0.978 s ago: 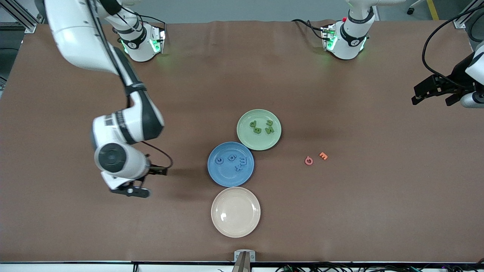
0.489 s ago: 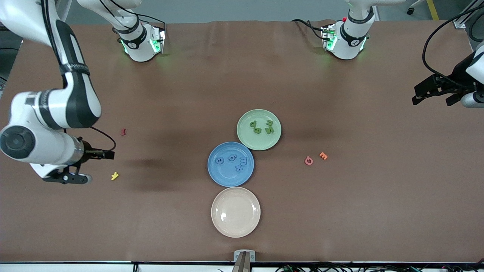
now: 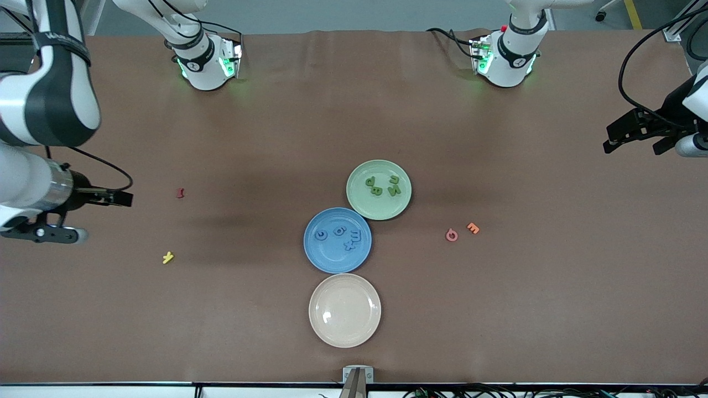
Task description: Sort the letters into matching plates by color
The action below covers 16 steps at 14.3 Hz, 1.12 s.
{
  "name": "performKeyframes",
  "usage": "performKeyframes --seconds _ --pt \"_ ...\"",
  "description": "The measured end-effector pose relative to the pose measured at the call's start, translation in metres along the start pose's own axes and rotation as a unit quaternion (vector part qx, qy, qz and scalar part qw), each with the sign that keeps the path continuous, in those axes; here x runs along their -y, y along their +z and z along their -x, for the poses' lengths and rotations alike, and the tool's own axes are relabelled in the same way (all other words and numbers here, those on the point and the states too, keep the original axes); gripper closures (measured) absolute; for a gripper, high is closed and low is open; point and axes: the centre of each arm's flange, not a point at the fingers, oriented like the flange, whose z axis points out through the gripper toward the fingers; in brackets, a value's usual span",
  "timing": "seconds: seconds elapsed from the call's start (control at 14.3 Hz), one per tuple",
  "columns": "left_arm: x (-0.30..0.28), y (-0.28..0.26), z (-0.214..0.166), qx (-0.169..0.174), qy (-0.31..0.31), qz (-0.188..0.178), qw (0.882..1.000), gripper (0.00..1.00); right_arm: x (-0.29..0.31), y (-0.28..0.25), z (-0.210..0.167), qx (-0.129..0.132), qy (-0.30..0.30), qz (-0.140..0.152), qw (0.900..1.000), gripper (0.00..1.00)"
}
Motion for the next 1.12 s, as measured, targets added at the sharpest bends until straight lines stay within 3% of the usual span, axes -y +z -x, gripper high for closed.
performKeyframes --seconds 0.21,0.49,0.84,1.12 --pt "0.000 0.000 0.000 0.000 0.000 0.000 1.000 0.00 -0.032 -0.002 0.002 0.010 -0.007 -0.008 1.000 0.00" --pt "0.000 0.001 0.000 0.001 0.000 0.000 1.000 0.00 -0.055 -0.008 0.000 0.000 0.013 -0.057 0.998 0.00" --pt "0.000 0.001 -0.001 0.001 0.000 0.000 1.000 0.00 -0.058 -0.021 -0.003 -0.025 0.016 -0.069 0.997 0.00" --pt "0.000 0.001 -0.001 0.001 0.000 0.000 1.000 0.00 -0.040 -0.021 0.000 -0.014 0.000 -0.069 0.998 0.00"
